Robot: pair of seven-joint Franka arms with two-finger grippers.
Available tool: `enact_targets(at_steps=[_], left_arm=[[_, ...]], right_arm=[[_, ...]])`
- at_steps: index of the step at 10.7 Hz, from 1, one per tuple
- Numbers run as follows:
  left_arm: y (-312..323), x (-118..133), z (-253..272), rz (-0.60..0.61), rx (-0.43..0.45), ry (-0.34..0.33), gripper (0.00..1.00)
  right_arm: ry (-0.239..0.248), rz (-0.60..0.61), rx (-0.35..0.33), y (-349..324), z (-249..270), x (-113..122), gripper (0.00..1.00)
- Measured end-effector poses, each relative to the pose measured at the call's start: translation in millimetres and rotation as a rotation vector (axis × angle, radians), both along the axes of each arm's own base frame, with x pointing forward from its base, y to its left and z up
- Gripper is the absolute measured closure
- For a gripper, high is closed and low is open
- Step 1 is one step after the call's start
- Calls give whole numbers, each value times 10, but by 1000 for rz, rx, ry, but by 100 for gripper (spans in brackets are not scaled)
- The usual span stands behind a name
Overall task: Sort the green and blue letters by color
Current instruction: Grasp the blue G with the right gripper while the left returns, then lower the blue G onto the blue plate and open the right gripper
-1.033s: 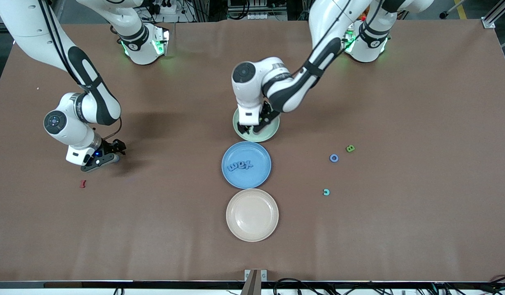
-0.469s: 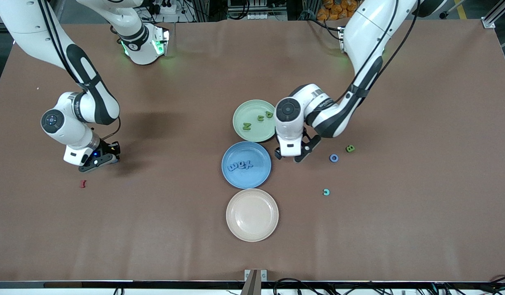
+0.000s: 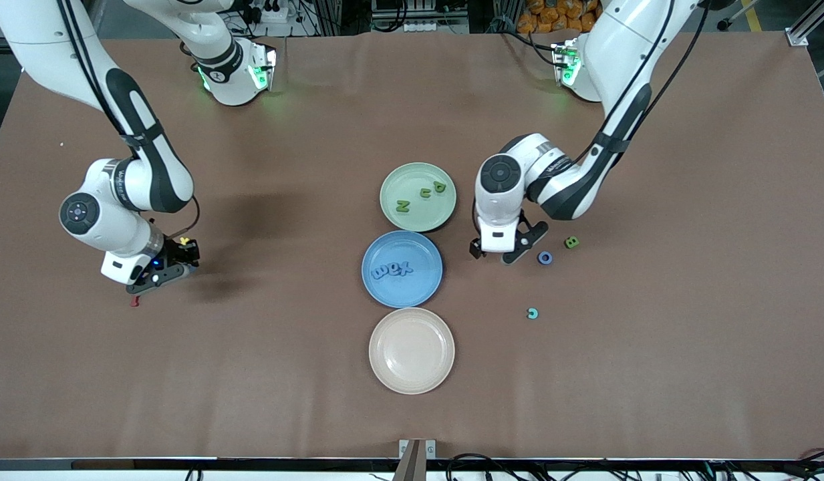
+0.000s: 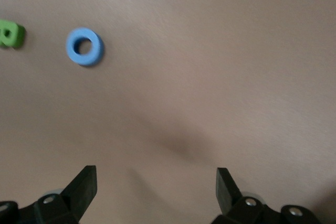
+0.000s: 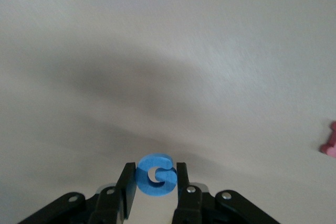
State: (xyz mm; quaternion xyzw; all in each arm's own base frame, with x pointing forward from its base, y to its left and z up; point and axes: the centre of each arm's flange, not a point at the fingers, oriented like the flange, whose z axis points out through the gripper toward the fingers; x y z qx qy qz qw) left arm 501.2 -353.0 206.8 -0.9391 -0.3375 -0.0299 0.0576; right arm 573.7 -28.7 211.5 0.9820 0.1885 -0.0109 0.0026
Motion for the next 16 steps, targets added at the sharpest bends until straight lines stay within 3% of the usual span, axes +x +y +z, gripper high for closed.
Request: enact_targets(at_steps=[3,9,14,16], left_arm=[[444,11,79,-94,21,22,0],[1365,104,69,-260,-18,58,0],[1812,236,34,-254,-53,30,0],[1913,168,-57,-259,-88,-2,0]], right_arm=[[-26,-154,9,771,152,128,64],[-75,-401,174,2346,594,240,64],[-75,-469,227,3733,529,161,64],[-69,-474,236,4138,412,92,64]])
